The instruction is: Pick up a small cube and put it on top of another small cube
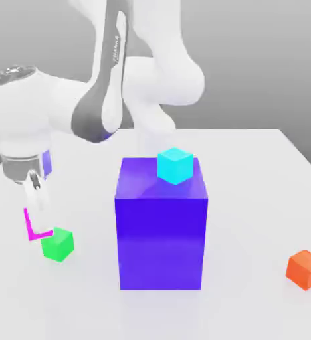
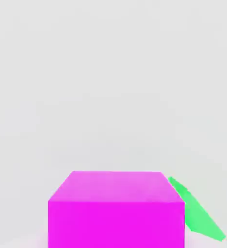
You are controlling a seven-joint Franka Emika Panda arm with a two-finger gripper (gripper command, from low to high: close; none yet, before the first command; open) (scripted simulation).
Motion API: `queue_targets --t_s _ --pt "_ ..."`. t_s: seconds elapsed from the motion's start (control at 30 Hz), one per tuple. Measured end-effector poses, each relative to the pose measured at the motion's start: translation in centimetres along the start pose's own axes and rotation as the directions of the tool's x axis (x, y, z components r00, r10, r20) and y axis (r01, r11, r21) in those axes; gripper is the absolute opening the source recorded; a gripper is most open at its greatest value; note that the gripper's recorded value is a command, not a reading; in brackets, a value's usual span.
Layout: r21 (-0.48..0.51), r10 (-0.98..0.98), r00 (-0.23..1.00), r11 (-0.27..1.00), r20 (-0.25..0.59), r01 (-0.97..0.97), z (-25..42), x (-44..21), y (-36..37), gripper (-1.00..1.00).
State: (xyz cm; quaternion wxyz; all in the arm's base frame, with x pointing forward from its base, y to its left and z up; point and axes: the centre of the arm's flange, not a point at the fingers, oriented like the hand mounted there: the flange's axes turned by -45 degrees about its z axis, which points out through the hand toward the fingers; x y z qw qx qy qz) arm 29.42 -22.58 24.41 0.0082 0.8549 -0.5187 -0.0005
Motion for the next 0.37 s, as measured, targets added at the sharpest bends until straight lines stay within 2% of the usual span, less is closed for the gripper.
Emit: queue_targets --t_s 0.27,0.3,0.37 --pt "0.016 -0.012 1.000 1.000 0.007 0.012 5.5 -1.4 2.1 -1.00" --pt "0.015 -0.011 1.000 1.000 0.007 0.011 6.2 -1.5 2.1 1.00" --pt "0.015 -0.011 1.000 1.000 0.007 0.011 6.2 -1.5 2.1 1.00"
